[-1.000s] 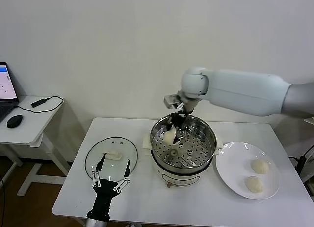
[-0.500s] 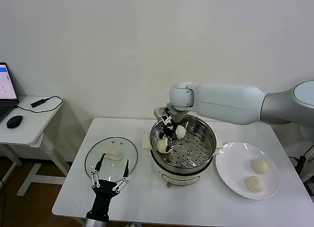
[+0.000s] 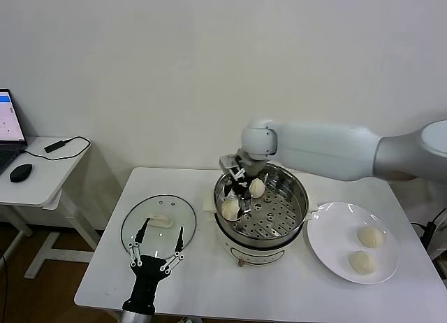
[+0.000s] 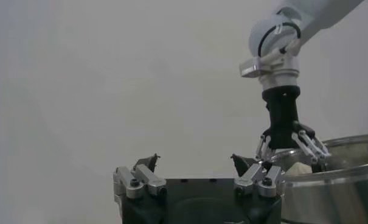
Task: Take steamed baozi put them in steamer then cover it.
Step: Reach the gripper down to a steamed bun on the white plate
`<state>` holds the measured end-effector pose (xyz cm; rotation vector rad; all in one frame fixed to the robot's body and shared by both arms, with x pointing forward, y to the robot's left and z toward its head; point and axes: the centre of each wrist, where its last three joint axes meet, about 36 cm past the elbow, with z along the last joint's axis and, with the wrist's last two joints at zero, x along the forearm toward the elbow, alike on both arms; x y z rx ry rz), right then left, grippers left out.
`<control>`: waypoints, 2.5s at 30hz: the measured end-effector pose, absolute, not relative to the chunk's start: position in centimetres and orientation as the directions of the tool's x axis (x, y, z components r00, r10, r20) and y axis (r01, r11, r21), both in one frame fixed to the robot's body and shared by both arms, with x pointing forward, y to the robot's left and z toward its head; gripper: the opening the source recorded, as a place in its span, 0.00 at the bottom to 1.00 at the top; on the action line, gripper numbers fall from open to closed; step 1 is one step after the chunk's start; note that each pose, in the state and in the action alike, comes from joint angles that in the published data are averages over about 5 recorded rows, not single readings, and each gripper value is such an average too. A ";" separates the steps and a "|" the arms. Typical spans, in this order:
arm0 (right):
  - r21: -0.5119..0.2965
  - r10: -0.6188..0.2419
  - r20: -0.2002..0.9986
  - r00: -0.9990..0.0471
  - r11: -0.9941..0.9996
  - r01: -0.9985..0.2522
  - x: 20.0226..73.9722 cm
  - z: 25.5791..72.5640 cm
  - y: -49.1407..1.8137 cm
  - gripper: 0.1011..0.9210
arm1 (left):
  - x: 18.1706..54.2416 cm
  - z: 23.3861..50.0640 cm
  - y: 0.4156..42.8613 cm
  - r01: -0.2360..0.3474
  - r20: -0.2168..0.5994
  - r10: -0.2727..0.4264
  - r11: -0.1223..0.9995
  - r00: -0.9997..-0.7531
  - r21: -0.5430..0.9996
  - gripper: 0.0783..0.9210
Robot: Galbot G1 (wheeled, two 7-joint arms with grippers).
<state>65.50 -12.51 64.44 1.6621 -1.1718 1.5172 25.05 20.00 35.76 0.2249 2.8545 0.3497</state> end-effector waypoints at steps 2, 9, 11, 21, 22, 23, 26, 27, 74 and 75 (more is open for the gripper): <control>-0.138 -0.199 0.978 -0.055 -0.432 -0.891 65.5 66.2 -14.4 0.88 | 25.1 35.8 19.9 0.125 -0.235 0.186 0.959 -0.954 0.255 0.88; -0.131 -0.138 0.987 -0.082 -0.396 -0.909 65.3 70.5 -23.1 0.88 | 25.2 35.6 19.6 0.139 -0.234 0.200 0.957 -0.951 0.253 0.88; -0.124 -0.120 0.989 -0.084 -0.379 -0.917 65.1 70.8 -25.8 0.88 | 25.2 35.6 19.5 0.142 -0.234 0.203 0.957 -0.951 0.252 0.88; -0.062 -0.050 0.997 -0.051 -0.255 -0.965 62.9 66.4 -37.9 0.88 | 25.0 35.8 19.7 0.139 -0.236 0.202 0.956 -0.951 0.256 0.88; -0.054 -0.047 0.998 -0.044 -0.244 -0.968 62.6 65.7 -38.7 0.88 | 25.0 35.8 19.7 0.138 -0.236 0.201 0.957 -0.951 0.257 0.88; -0.046 -0.045 0.998 -0.036 -0.234 -0.971 62.3 65.0 -39.5 0.88 | 24.9 35.8 19.7 0.138 -0.235 0.200 0.957 -0.951 0.257 0.88; -0.022 -0.041 0.999 -0.014 -0.207 -0.978 61.5 62.7 -41.4 0.88 | 24.8 35.8 19.7 0.136 -0.234 0.198 0.957 -0.952 0.256 0.88; -0.015 -0.041 0.999 -0.007 -0.199 -0.980 61.3 62.0 -42.0 0.88 | 24.8 35.8 19.7 0.136 -0.234 0.198 0.957 -0.952 0.255 0.88; 0.021 -0.055 0.998 0.027 -0.097 -0.995 55.9 48.3 -47.4 0.68 | 24.5 35.6 19.9 0.115 -0.231 0.177 0.959 -0.957 0.259 0.88; 0.013 -0.055 0.998 0.019 -0.104 -0.995 56.1 48.9 -47.3 0.68 | 24.5 35.6 19.9 0.116 -0.232 0.178 0.959 -0.956 0.258 0.88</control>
